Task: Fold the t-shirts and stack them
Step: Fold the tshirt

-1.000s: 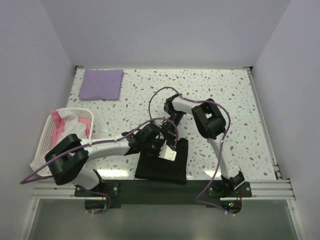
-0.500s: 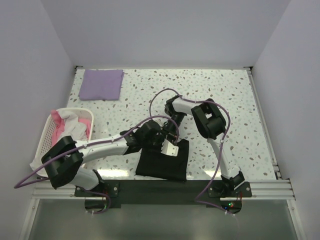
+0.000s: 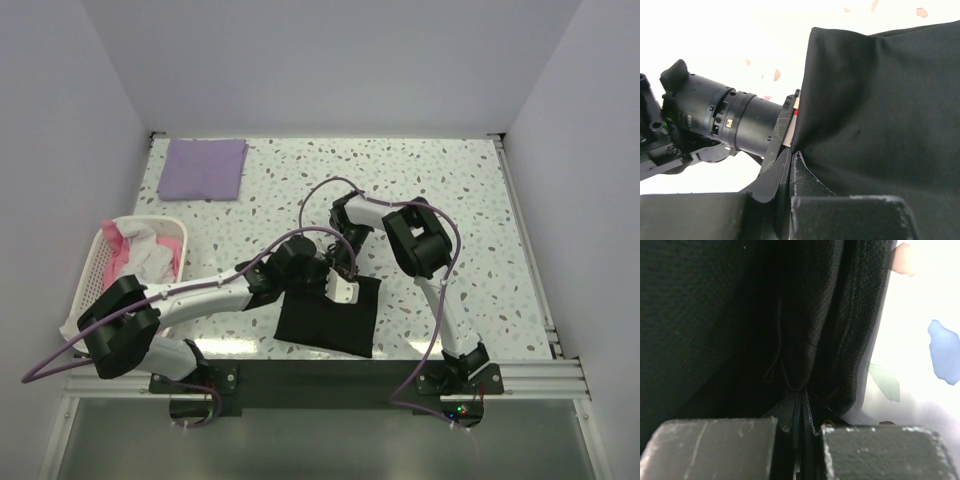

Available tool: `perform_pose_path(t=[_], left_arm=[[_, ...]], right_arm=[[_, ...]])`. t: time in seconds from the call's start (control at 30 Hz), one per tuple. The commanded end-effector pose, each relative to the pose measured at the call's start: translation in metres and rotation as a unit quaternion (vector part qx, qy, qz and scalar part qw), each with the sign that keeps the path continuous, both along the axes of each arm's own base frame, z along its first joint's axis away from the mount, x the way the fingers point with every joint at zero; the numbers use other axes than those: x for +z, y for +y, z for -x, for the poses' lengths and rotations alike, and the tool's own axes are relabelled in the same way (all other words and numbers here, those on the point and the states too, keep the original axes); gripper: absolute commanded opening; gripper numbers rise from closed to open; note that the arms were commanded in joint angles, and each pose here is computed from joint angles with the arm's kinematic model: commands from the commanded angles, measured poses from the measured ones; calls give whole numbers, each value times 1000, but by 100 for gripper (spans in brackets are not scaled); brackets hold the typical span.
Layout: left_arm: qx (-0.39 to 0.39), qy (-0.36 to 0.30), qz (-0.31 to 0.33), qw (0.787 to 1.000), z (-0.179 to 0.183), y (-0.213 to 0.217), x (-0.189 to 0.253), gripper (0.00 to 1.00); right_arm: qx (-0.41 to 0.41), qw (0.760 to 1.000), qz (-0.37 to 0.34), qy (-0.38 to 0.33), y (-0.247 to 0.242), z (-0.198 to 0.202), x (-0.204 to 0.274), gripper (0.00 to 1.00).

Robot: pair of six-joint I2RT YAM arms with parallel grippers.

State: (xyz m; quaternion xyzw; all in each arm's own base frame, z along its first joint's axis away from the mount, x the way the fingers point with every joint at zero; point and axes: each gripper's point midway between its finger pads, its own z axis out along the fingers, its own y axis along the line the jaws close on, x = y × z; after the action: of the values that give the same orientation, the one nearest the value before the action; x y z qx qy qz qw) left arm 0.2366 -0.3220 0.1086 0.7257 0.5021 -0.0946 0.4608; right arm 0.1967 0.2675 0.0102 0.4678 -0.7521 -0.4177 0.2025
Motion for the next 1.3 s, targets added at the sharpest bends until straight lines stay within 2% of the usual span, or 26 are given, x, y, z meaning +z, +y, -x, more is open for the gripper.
perform_pose_path(t=[0.0,0.3,0.37,0.47,0.5,0.63,0.7,0.83,0.93,0.97,1.03,1.07,1.2,1.27], left_arm=[[3,-46,29,999,-12,-5,17,0],[23,-53,2,998,-14,10,1,0],[26,-51,1,998,-14,10,3,5],[32,-38,4,999,-12,11,13,21],[23,-23,-2,999,-5,12,11,31],[-2,18,3,1000,19,19,18,46],[-15,40,5,999,32,24,22,50],[-25,94,2,995,53,34,22,52],[-27,149,0,989,66,45,16,53],[-25,167,-3,986,71,51,13,54],[-13,210,6,978,74,57,12,54],[-10,226,9,974,75,58,12,54],[37,299,27,953,63,77,13,54],[52,314,39,947,51,83,18,55]], right_arm=[[25,999,24,16,-16,12,7,0],[29,999,31,-4,-15,4,14,0],[28,999,37,-6,-15,2,16,0],[28,999,42,-20,-15,-3,22,0],[25,998,42,-28,-13,-7,26,0],[26,998,47,-41,-11,-13,39,10],[24,997,56,-58,-9,-20,44,14],[31,993,73,-88,-14,-29,60,20],[46,985,96,-139,-23,-44,66,23],[46,981,97,-162,-24,-51,73,30],[53,972,111,-200,-31,-62,80,38],[61,960,123,-242,-37,-77,89,45],[50,936,136,-320,-50,-110,113,52],[19,937,128,-326,-59,-122,123,55]])
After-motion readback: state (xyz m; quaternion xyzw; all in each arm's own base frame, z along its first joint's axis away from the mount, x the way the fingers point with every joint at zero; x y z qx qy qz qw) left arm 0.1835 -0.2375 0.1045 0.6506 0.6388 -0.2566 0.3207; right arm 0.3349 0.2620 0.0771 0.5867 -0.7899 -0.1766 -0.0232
